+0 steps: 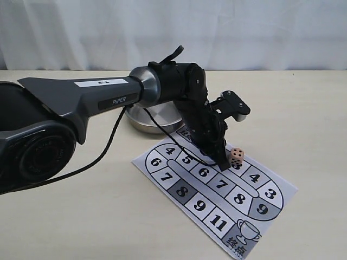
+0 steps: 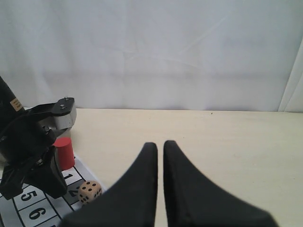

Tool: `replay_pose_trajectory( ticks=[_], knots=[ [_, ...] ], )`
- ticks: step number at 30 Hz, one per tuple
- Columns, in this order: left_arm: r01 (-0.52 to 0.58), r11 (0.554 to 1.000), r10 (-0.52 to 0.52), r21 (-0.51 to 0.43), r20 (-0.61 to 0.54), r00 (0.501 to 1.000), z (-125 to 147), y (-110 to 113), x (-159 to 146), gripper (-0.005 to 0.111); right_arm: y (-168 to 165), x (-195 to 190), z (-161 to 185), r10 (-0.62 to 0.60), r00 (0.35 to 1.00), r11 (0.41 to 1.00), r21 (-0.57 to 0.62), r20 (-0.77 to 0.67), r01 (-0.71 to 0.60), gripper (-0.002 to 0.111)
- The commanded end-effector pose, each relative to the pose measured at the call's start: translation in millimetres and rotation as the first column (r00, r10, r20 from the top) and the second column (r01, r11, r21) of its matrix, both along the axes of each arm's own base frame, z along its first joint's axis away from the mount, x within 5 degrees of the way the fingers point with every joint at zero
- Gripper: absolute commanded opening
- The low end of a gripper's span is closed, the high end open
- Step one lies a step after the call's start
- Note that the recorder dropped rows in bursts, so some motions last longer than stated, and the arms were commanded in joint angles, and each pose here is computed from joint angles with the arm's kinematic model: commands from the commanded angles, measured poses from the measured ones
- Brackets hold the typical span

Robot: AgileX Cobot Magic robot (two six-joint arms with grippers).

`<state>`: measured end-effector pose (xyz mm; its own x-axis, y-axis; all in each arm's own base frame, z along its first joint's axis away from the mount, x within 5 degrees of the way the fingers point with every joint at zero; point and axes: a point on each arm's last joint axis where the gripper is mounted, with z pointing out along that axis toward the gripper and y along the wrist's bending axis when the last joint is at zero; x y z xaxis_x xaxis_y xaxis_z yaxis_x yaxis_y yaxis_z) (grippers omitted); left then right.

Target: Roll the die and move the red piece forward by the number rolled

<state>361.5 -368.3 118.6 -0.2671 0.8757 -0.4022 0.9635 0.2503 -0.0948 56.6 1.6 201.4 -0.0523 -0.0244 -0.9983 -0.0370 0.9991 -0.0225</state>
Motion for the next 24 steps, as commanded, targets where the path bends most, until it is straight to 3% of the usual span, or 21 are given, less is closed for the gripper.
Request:
replay_pose_trajectory(
  ticks=[1,11,14,20,24],
  knots=[
    [-0.003,1.000,0.003,-0.013,0.002,1.000,2.4,-1.1,0.0,0.000,-0.1,-0.3,-0.5,-0.003,1.000,1.000,0.001,0.005,0.003,0.004],
    [-0.024,0.998,0.025,0.057,-0.014,1.000,6.9,5.6,-1.5,0.002,-0.1,-0.3,-0.5,-0.003,1.000,1.000,0.001,0.005,0.003,0.004],
    [-0.032,0.995,0.030,0.096,0.026,0.999,18.8,10.8,0.1,0.009,-0.1,-0.3,-0.5,-0.003,1.000,1.000,0.001,0.005,0.003,0.004],
    [-0.041,0.994,0.028,0.104,0.117,0.993,44.6,15.8,3.5,0.036,-0.1,-0.3,-0.5,-0.003,1.000,1.000,0.001,0.005,0.003,0.004],
    [-0.138,0.984,0.118,0.114,0.160,0.980,53.9,20.1,7.9,0.045,-0.1,-0.3,-0.5,-0.003,1.000,1.000,0.001,0.005,0.003,0.004]
  ],
)
